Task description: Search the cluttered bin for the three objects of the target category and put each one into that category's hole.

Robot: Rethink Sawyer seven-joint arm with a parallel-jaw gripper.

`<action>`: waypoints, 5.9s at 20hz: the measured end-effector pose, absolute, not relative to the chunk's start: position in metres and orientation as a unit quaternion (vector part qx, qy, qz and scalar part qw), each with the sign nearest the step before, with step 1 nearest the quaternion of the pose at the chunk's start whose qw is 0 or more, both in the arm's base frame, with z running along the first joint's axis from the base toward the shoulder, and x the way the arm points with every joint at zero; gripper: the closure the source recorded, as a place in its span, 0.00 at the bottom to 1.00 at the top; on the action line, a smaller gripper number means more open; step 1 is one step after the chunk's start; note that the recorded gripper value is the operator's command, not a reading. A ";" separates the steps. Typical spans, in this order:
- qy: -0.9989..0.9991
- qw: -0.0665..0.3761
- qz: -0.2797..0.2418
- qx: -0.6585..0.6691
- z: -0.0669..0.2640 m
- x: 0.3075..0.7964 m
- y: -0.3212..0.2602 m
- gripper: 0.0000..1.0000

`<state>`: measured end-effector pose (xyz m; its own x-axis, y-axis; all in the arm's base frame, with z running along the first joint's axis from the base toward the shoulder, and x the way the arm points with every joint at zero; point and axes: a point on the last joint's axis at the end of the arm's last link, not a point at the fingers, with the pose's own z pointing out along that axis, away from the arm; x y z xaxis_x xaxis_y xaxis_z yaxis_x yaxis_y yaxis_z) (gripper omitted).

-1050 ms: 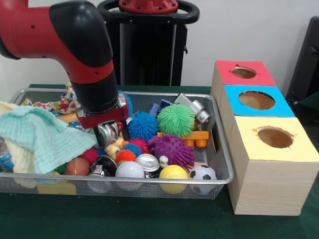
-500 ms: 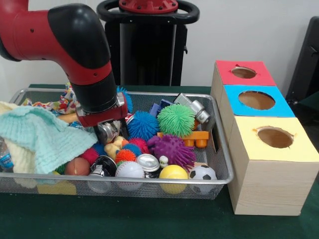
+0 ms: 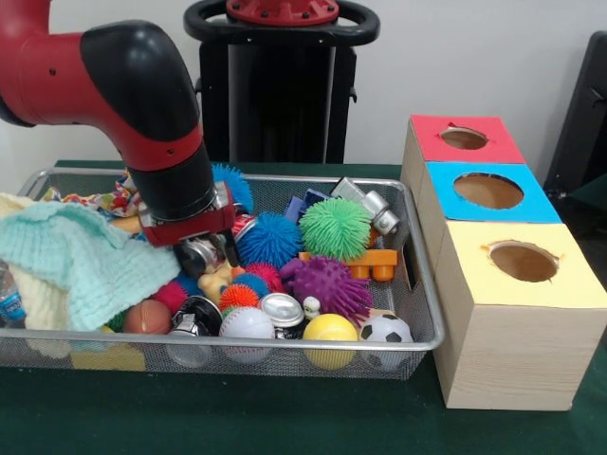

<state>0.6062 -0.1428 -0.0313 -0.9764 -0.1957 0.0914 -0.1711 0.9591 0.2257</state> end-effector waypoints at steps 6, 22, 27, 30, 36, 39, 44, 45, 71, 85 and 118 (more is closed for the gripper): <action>-0.990 0.035 -0.109 0.084 -0.037 0.607 -0.148 0.00; -0.988 -0.019 -0.149 0.033 -0.048 0.603 -0.156 0.00; -0.987 -0.011 -0.157 0.032 -0.048 0.605 -0.147 0.00; -0.986 0.005 -0.164 0.040 -0.047 0.605 -0.134 0.00; -0.984 0.049 -0.158 0.065 -0.047 0.602 -0.116 0.00; -0.984 0.068 -0.148 0.076 -0.045 0.602 -0.111 0.00; -0.982 0.105 -0.126 0.093 -0.041 0.602 -0.107 0.00; -0.982 0.110 -0.123 0.095 -0.041 0.601 -0.107 0.00; -0.983 0.122 -0.124 0.060 -0.043 0.591 -0.139 1.00; -0.981 0.126 -0.136 0.049 -0.045 0.579 -0.145 1.00; -0.959 0.093 -0.265 -0.041 0.069 0.607 -0.200 1.00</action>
